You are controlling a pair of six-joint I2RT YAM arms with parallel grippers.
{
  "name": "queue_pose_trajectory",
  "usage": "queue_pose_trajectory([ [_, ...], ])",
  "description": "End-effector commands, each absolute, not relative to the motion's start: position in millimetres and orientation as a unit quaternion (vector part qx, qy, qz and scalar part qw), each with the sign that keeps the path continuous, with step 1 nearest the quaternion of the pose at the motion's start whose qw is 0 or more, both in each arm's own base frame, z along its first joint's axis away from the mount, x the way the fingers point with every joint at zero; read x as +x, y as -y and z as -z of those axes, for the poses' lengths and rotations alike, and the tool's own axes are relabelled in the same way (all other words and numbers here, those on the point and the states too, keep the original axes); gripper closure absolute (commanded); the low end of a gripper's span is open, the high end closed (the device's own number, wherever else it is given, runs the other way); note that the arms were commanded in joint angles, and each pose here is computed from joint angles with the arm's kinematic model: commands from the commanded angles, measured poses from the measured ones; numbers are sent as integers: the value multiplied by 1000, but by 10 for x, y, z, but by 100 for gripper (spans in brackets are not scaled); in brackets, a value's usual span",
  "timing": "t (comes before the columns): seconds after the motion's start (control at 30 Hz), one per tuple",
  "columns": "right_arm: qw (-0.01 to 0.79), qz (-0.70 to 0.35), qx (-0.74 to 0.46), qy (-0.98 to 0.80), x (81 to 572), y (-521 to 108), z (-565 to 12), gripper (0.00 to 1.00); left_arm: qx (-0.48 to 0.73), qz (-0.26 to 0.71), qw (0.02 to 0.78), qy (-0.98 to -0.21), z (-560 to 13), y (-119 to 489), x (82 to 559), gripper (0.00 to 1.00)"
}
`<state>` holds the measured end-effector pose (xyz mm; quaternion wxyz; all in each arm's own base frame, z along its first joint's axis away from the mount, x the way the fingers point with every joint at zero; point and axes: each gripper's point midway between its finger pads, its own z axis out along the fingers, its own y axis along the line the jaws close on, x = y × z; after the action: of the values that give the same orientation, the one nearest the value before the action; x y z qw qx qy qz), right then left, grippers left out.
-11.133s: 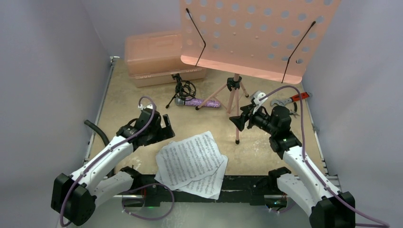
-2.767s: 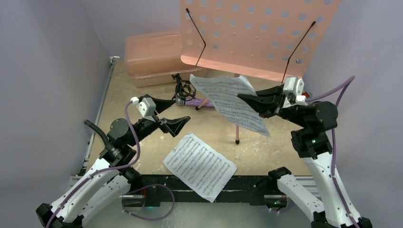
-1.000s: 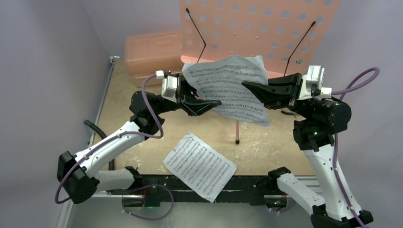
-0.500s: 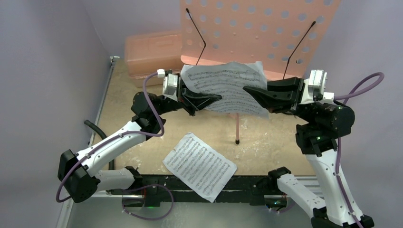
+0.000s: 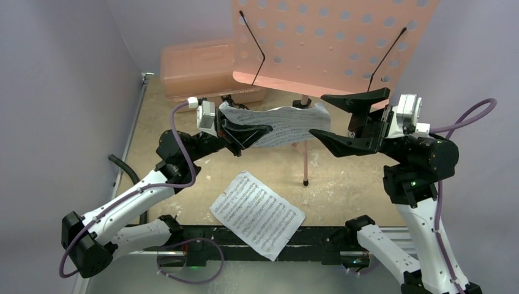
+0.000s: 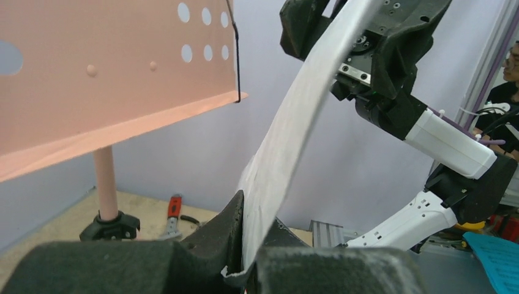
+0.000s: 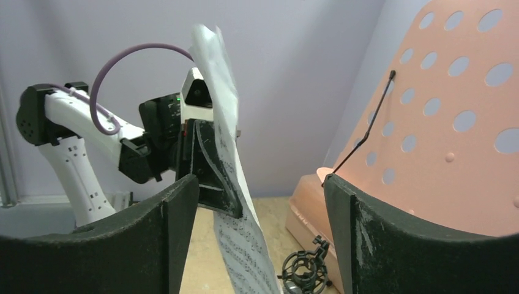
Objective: Set up the instrument practice props
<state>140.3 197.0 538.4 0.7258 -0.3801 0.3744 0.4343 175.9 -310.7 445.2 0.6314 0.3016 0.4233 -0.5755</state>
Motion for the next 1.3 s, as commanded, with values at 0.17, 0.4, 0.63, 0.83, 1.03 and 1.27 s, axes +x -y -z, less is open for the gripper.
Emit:
queue_pose_trajectory([
  [0.17,737,-427,-315,-419,1489,-1843,-5495,12,260,567,587,-516,-4047,2963,1741,100],
  [0.4,723,-440,-245,-473,1614,-1758,-5602,11,280,559,580,-522,-3820,2857,1592,100],
  [0.63,724,-455,-233,-463,1564,-1743,-5733,11,282,558,551,-553,-3726,2882,1584,100],
  [0.83,698,-463,-231,-495,1641,-1795,-5760,11,282,563,552,-546,-3909,2891,1572,100],
  [1.03,703,-423,-201,-535,1862,-1715,-5853,12,228,583,551,-551,-4235,2897,1679,100],
  [1.27,711,-378,-177,-566,2060,-1610,-6040,13,187,595,558,-548,-4641,2922,1810,100],
])
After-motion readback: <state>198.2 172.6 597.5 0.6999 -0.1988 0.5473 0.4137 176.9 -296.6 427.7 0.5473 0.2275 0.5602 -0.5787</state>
